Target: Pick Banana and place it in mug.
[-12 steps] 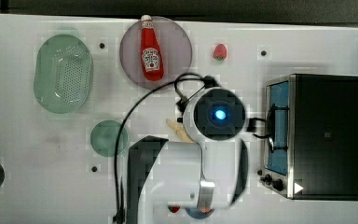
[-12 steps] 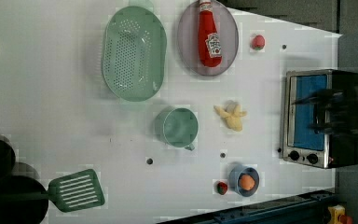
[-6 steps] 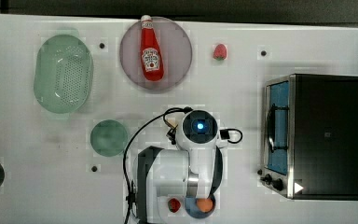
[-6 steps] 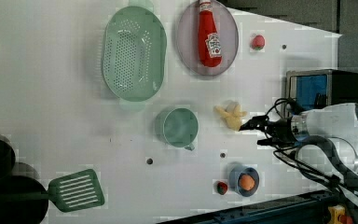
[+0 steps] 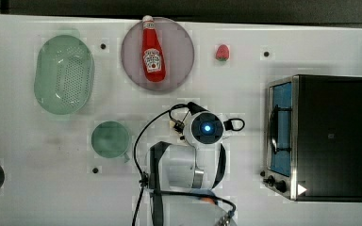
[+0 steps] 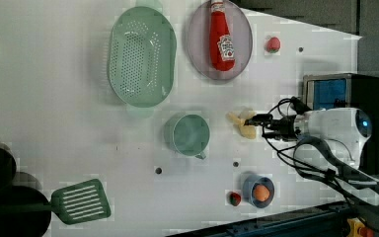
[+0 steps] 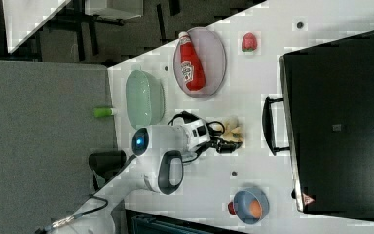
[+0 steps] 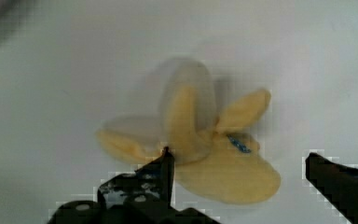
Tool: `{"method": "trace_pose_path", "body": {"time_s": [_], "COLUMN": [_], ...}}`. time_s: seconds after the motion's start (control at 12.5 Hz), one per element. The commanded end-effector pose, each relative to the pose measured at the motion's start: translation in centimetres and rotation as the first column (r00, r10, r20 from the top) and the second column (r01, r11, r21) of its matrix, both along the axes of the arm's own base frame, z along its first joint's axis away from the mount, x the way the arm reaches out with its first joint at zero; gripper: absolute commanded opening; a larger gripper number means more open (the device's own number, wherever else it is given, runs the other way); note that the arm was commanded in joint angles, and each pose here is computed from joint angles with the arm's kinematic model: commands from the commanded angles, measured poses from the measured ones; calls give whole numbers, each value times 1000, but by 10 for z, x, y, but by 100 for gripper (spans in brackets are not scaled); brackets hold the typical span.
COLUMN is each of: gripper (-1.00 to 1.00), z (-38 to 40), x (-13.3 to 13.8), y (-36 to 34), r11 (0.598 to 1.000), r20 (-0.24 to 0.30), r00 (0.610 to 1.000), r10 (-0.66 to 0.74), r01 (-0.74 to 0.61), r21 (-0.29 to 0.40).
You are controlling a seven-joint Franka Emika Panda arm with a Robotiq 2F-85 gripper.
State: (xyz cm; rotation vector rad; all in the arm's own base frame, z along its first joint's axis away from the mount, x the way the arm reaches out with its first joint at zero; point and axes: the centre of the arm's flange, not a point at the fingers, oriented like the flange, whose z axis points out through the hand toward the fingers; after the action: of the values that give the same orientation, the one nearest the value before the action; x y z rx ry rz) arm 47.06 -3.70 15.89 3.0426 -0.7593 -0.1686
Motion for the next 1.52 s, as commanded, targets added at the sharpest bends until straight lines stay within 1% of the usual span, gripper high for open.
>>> {"method": "trace_pose_path", "body": {"time_s": [0.08,0.16,0.24,0.4,0.56,0.8,0.88,0.96,1.04,1.2,1.36,1.52], "gripper": [100,72,54,1,-42,-42,-42,-42,-42,-42,-42,-42], "z": [-3,-5,-6,-8,-2,49,83,104,133,194,248,288], "x": [3,5,5,3,6,20,25,24,28,30,26,22], "y": [11,11,10,10,11,9,9,8,9,6,9,21], "r11": [998,998,998,998,998,998,998,998,998,998,998,996], "r20": [35,58,69,64,77,161,165,132,111,85,71,83], "r00": [998,997,996,996,995,985,984,989,992,995,995,993], "r10": [58,58,56,56,58,60,62,62,64,60,67,90], "r01": [-59,-59,-56,-56,-59,-58,-60,-60,-63,-59,-66,-88], "r21": [9,6,4,5,4,-12,-16,-14,-13,-14,-15,-23]}}
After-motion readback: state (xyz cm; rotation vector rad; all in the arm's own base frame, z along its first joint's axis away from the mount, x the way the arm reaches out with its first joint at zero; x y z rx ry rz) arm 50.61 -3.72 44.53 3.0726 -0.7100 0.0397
